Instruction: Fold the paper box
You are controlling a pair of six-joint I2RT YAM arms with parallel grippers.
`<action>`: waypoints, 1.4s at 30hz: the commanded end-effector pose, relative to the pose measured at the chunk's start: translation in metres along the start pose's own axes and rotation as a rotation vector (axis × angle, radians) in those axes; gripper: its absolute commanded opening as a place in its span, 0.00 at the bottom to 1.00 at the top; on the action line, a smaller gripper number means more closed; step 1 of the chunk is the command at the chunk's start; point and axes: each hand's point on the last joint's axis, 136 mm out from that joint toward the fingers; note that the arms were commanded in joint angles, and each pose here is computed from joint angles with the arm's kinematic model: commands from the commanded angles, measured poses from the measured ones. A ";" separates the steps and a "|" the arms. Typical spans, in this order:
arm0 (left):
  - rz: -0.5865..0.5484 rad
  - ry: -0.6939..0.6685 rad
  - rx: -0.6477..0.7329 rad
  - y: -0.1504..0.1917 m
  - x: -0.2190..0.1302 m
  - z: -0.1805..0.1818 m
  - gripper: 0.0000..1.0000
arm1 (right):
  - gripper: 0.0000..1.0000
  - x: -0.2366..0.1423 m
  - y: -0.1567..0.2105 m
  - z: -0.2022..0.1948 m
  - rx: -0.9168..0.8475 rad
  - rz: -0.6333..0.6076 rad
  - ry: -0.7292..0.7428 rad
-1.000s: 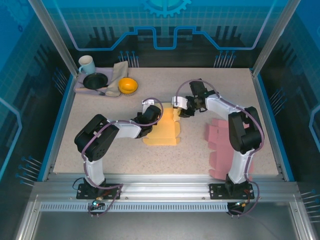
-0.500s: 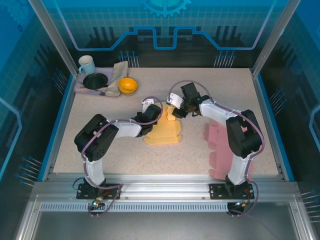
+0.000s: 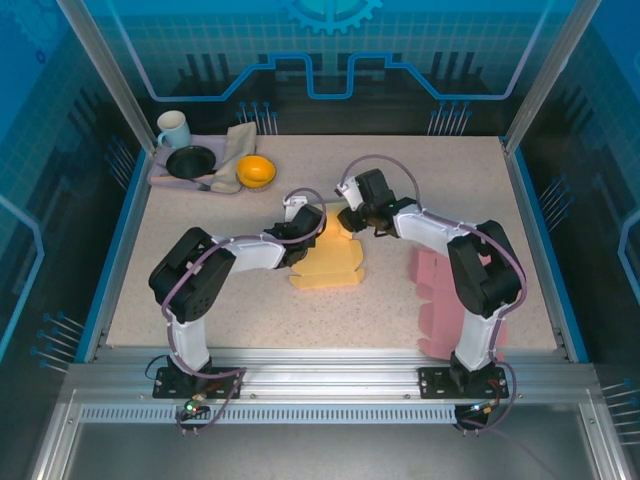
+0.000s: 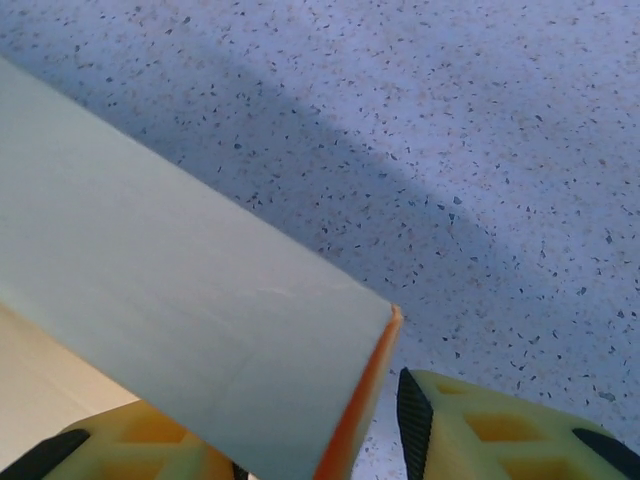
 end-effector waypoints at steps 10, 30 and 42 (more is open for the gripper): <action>0.121 -0.028 0.023 0.012 -0.003 0.002 0.07 | 0.45 0.023 0.034 0.009 0.151 0.061 0.058; 0.200 -0.035 0.020 0.015 0.003 -0.002 0.07 | 0.43 0.014 0.050 -0.034 0.324 0.069 0.346; 0.214 -0.041 0.018 0.016 0.002 -0.001 0.07 | 0.42 0.000 0.055 -0.053 0.408 0.102 0.642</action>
Point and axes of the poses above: each hand's point on the last joint's axis, 136 mm out from that joint toward the fingers, its own x axis out along the fingers, its own z axis along the line the jaws close on, y = z × x, and after that the axes turned 15 degrees about x, right-handed
